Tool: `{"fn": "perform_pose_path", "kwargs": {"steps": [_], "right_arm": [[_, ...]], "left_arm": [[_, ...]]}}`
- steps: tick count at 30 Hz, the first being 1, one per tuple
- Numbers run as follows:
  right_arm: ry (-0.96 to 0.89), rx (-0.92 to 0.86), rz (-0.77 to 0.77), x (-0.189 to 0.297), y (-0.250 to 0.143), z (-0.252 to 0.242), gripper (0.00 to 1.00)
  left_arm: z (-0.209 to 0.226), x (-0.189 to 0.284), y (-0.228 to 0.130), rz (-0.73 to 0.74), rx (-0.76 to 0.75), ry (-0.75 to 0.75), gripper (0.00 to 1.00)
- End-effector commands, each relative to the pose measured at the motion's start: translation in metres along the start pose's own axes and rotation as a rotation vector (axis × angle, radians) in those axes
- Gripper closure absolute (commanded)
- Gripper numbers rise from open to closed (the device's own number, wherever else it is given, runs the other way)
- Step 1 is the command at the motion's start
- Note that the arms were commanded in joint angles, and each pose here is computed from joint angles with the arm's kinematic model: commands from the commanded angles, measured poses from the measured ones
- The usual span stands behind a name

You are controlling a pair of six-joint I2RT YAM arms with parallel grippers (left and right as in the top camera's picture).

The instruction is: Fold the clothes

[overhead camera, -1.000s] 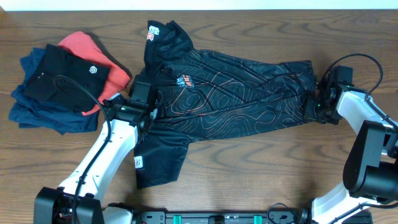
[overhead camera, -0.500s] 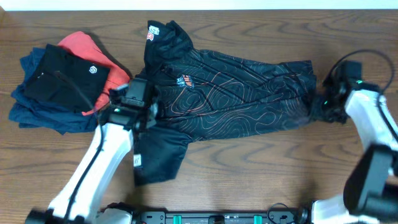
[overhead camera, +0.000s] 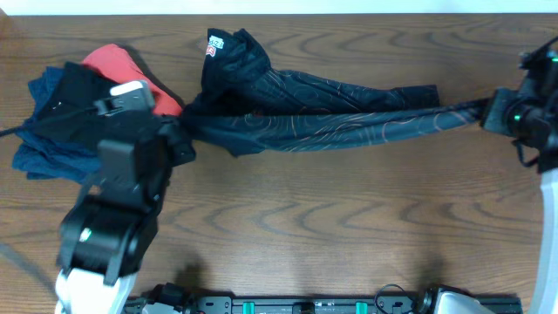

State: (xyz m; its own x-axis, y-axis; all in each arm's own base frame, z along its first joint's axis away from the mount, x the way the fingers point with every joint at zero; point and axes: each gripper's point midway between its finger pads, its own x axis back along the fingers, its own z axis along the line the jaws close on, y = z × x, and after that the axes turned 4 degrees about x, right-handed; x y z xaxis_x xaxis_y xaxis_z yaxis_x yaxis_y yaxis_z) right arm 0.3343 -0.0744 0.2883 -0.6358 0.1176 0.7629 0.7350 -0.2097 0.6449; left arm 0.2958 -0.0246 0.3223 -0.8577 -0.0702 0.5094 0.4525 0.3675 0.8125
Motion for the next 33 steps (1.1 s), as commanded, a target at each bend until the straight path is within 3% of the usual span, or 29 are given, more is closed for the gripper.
{"fn": "perform_pose_path", "kwargs": {"steps": [1, 7, 11, 14, 25, 26, 28, 29, 33], "right_arm": [[-0.019, -0.017, -0.138, 0.047, 0.025, -0.009, 0.99], [-0.062, -0.031, -0.273, 0.095, 0.042, -0.022, 0.99], [-0.066, -0.028, -0.274, 0.097, 0.041, -0.023, 0.99], [-0.065, -0.031, -0.218, 0.086, 0.034, -0.024, 0.99], [-0.064, -0.042, -0.033, 0.039, 0.016, -0.028, 0.99], [-0.063, -0.042, -0.027, 0.037, 0.015, -0.028, 0.99], [-0.063, -0.042, -0.019, 0.034, 0.015, -0.028, 0.99], [-0.063, -0.042, -0.017, 0.033, 0.015, -0.028, 0.99], [-0.063, -0.042, -0.015, 0.031, 0.016, -0.028, 0.99]], "left_arm": [[-0.004, 0.039, 0.041, -0.148, 0.010, -0.055, 0.94], [-0.007, 0.084, 0.077, -0.308, 0.044, -0.127, 0.94], [-0.004, 0.083, 0.071, -0.284, 0.047, -0.119, 0.94], [-0.008, 0.070, 0.046, -0.159, 0.076, -0.136, 0.94], [-0.059, 0.004, -0.102, 0.622, 0.092, -0.298, 0.93], [-0.066, -0.002, -0.116, 0.697, 0.095, -0.318, 0.83], [-0.078, -0.012, -0.143, 0.829, 0.093, -0.337, 0.44], [-0.084, -0.015, -0.155, 0.887, 0.087, -0.343, 0.33], [-0.112, -0.020, -0.213, 1.133, 0.048, -0.362, 0.28]]}}
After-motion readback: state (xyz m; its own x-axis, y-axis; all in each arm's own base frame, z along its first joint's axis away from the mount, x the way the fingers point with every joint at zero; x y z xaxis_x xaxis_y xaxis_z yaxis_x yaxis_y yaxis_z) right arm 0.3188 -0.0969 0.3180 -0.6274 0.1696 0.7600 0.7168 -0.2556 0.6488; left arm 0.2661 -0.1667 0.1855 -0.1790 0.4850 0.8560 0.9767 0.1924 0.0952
